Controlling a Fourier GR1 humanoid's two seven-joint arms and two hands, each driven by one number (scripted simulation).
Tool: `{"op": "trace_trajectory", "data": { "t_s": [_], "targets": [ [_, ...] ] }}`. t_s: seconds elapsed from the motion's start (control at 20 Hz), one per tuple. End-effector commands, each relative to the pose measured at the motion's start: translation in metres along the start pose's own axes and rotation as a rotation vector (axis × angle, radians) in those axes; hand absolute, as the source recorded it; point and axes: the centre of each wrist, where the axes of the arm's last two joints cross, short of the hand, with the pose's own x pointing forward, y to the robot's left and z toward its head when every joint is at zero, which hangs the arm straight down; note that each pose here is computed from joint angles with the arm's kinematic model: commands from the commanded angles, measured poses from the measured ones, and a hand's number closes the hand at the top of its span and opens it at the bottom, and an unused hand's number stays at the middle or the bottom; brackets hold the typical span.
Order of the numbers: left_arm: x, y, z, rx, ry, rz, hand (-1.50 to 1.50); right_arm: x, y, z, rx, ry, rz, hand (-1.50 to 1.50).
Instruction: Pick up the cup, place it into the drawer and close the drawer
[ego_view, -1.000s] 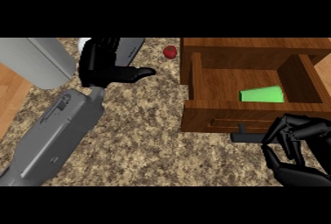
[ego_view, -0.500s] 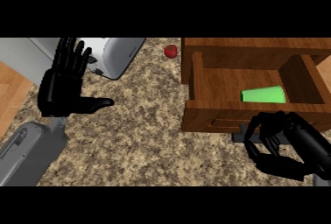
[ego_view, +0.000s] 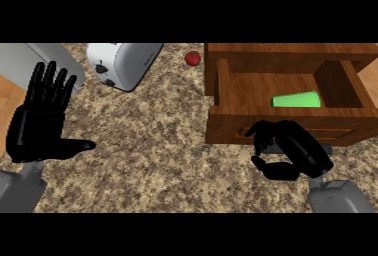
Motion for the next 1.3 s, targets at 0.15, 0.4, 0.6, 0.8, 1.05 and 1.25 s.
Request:
{"op": "trace_trajectory", "data": {
  "t_s": [0.15, 0.4, 0.6, 0.8, 1.05, 1.25],
  "targets": [
    [-0.015, 0.028, 0.013, 0.022, 0.003, -0.002, -1.5, -0.014, 0.03, -0.051, 0.069, 0.053, 0.111, -1.5],
    [0.004, 0.045, 0.037, 0.0, -0.01, -0.001, -1.5, -0.057, 0.043, -0.063, 0.104, 0.094, 0.086, -1.5],
    [-0.016, 0.045, 0.03, 0.009, -0.005, 0.018, -1.5, -0.071, 0.045, -0.082, 0.097, 0.1, 0.079, -1.5],
    [-0.005, 0.067, 0.034, 0.0, -0.019, 0.028, -1.5, -0.082, 0.022, -0.104, 0.09, 0.116, 0.015, -1.5],
    [-0.007, 0.053, 0.031, -0.003, 0.002, 0.046, -1.5, -0.105, 0.001, -0.101, 0.111, 0.115, -0.011, -1.5],
    [0.002, 0.052, 0.028, -0.05, -0.016, 0.042, -1.5, -0.11, -0.03, -0.107, 0.116, 0.135, 0.005, -1.5]
  ]
}}
